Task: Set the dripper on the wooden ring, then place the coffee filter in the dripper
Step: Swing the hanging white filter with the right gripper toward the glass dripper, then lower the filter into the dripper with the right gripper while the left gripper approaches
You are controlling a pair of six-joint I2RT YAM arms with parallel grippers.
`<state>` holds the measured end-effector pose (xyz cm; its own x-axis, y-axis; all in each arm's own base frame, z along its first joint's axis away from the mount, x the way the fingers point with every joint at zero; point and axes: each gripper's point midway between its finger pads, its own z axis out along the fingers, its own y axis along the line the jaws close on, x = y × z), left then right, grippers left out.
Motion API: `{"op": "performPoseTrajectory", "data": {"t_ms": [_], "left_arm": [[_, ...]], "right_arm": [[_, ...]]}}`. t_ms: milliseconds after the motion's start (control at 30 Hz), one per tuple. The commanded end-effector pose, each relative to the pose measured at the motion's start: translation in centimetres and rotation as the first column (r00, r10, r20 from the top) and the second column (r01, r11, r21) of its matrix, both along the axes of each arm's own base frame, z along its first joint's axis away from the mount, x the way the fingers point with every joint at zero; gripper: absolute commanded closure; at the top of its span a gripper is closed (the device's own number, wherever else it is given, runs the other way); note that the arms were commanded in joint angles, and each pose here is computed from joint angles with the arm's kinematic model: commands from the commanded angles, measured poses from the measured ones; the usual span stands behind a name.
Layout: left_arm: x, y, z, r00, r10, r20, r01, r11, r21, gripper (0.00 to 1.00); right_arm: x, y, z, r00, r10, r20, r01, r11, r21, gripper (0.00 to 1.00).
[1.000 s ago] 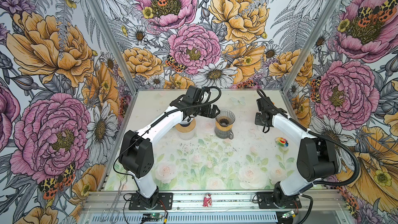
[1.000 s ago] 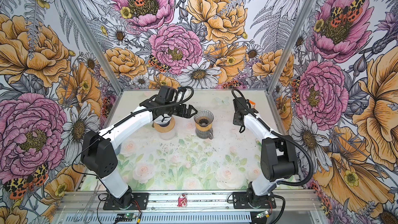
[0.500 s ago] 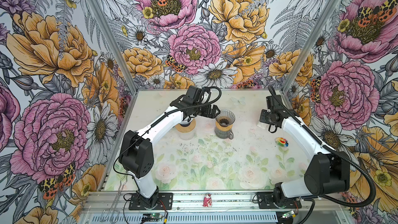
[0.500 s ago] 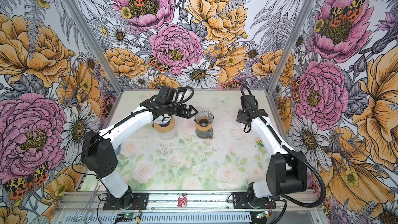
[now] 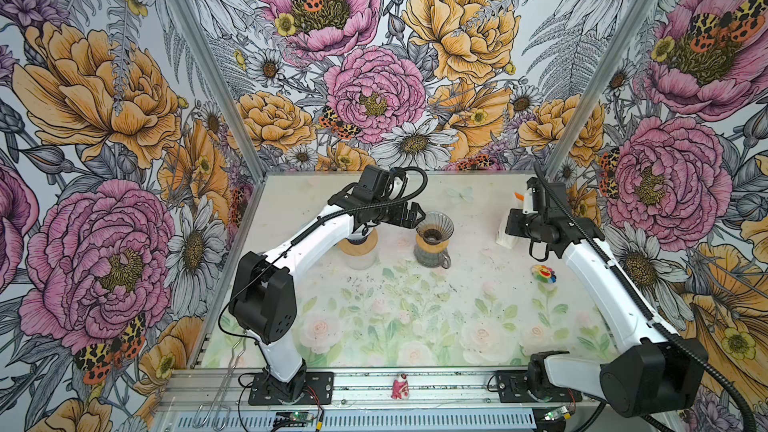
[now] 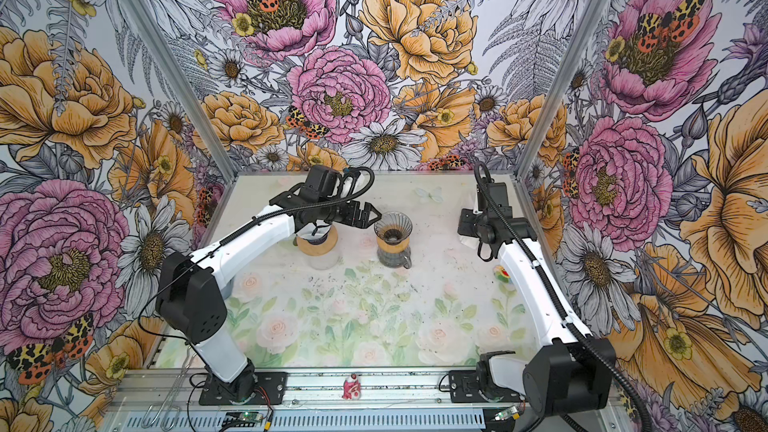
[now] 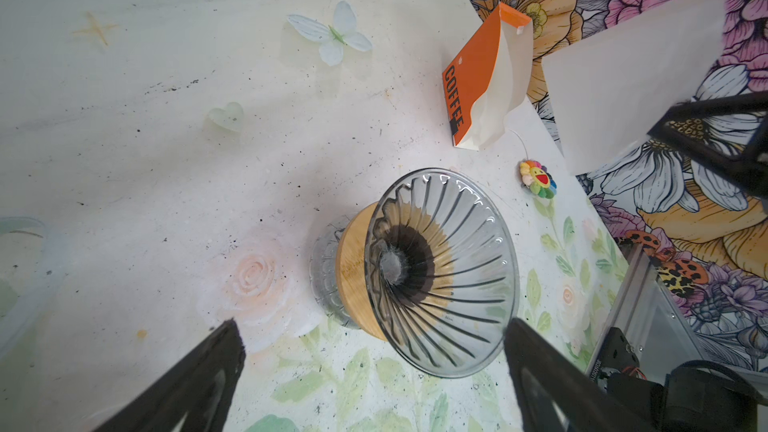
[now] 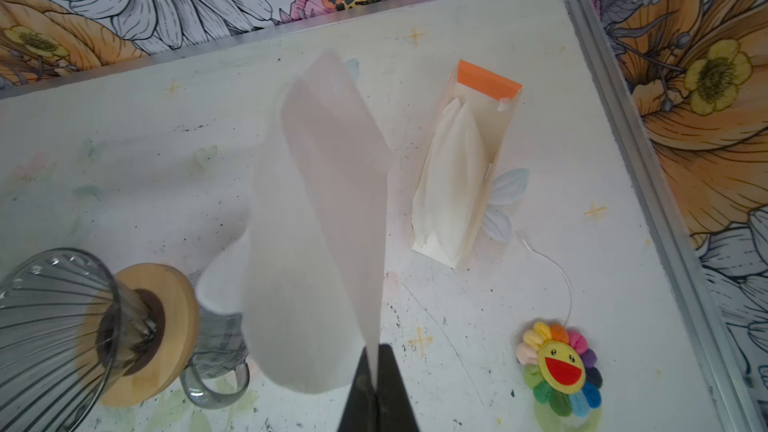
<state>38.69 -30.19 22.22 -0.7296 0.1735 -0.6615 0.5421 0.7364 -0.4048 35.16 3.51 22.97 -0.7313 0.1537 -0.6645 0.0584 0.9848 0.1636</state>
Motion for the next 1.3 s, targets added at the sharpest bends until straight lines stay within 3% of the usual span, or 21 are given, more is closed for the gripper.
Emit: {"op": "performPoseTrajectory", "data": {"t_ms": [0,133,300,567,767,967,1100,1267], "left_arm": [[-0.2,-0.2,5.2,0.994,-0.010,0.109,0.018,0.997,-0.074,0.01],[-0.5,0.3,6.4,0.991,-0.001,0.133,0.012,0.996,-0.084,0.01],[-0.6,1.2,7.2,0.989,0.017,0.150,-0.003,0.996,-0.090,0.01],[-0.8,1.4,7.6,0.988,0.013,0.153,0.001,0.996,-0.090,0.01],[-0.5,1.0,7.8,0.987,-0.008,0.160,0.023,0.996,-0.091,0.01],[-0.1,0.1,8.2,0.985,-0.038,0.166,0.055,0.993,-0.103,0.01],[0.2,-0.3,8.0,0.983,-0.055,0.173,0.072,0.993,-0.096,0.01],[0.7,-1.3,7.2,0.984,-0.081,0.160,0.097,0.991,-0.094,0.01]], "right_arm": [[-0.5,3.2,2.6,0.987,0.155,0.034,-0.157,0.982,0.104,1.00],[-0.9,6.4,4.1,0.959,0.282,0.007,-0.278,0.940,0.199,1.00],[-0.8,9.2,6.7,0.933,0.359,0.027,-0.350,0.885,0.307,1.00],[-0.7,11.9,8.4,0.916,0.400,-0.016,-0.341,0.801,0.492,1.00],[-1.0,13.4,7.3,0.902,0.417,-0.109,-0.310,0.804,0.507,1.00],[-0.4,14.0,4.8,0.900,0.375,-0.225,-0.254,0.867,0.429,1.00],[0.0,15.0,4.1,0.888,0.376,-0.265,-0.243,0.873,0.423,1.00],[0.1,14.7,2.9,0.867,0.333,-0.370,-0.223,0.924,0.310,1.00]]}}
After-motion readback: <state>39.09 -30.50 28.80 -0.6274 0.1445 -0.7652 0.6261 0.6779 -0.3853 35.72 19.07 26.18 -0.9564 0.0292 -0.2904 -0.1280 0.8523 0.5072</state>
